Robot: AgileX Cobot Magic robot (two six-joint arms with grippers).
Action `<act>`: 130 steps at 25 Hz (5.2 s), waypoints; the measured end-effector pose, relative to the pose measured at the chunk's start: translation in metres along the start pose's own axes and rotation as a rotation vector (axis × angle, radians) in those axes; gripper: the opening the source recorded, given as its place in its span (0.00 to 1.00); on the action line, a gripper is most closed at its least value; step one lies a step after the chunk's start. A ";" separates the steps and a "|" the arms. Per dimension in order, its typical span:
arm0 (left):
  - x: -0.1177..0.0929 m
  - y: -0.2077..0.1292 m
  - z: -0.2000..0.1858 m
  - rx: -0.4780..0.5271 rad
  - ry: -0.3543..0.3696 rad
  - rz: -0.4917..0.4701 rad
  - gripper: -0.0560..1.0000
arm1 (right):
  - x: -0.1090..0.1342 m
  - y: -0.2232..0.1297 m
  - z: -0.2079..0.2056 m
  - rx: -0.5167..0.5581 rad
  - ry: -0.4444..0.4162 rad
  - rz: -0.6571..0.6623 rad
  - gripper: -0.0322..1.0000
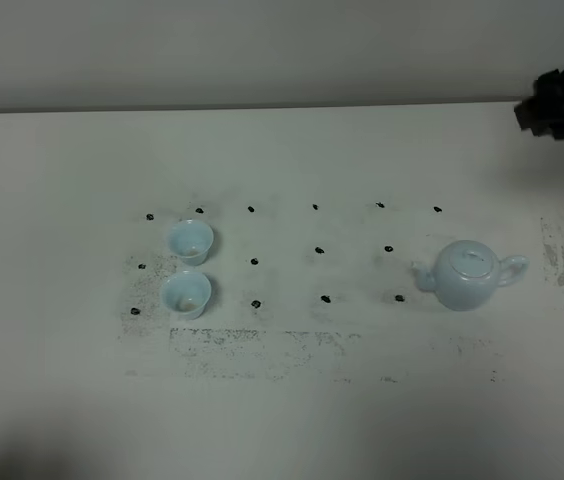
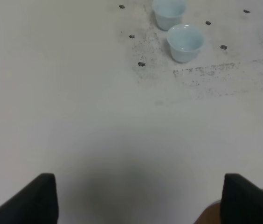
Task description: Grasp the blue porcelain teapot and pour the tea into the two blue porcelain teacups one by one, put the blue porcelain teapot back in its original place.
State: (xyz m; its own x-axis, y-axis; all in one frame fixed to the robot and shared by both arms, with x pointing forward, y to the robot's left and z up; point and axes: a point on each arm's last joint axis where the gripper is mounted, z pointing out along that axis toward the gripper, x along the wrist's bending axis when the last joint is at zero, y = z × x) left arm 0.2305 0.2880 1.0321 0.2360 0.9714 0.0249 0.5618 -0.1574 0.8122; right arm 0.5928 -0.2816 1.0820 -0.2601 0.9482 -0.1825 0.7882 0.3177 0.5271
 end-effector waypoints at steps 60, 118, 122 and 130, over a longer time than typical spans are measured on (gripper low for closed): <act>0.000 0.000 0.000 0.000 -0.001 0.002 0.70 | 0.031 -0.095 0.105 0.217 -0.066 0.377 0.50; 0.000 0.000 0.000 0.000 -0.001 0.004 0.70 | 0.061 -0.114 0.020 0.557 0.209 0.068 0.45; 0.000 0.000 0.000 0.000 -0.001 0.004 0.70 | 0.063 -0.114 0.027 0.564 0.210 0.064 0.45; 0.000 0.000 0.000 -0.001 -0.001 0.004 0.69 | 0.060 -0.110 0.043 0.499 0.186 -0.011 0.45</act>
State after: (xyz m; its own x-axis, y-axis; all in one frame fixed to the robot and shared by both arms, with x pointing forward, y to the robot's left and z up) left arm 0.2306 0.2879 1.0321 0.2386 0.9707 0.0277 0.5602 -0.1608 0.8126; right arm 0.5143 -0.2597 0.9777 -0.3285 0.9444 -0.0116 0.9427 0.3286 0.0585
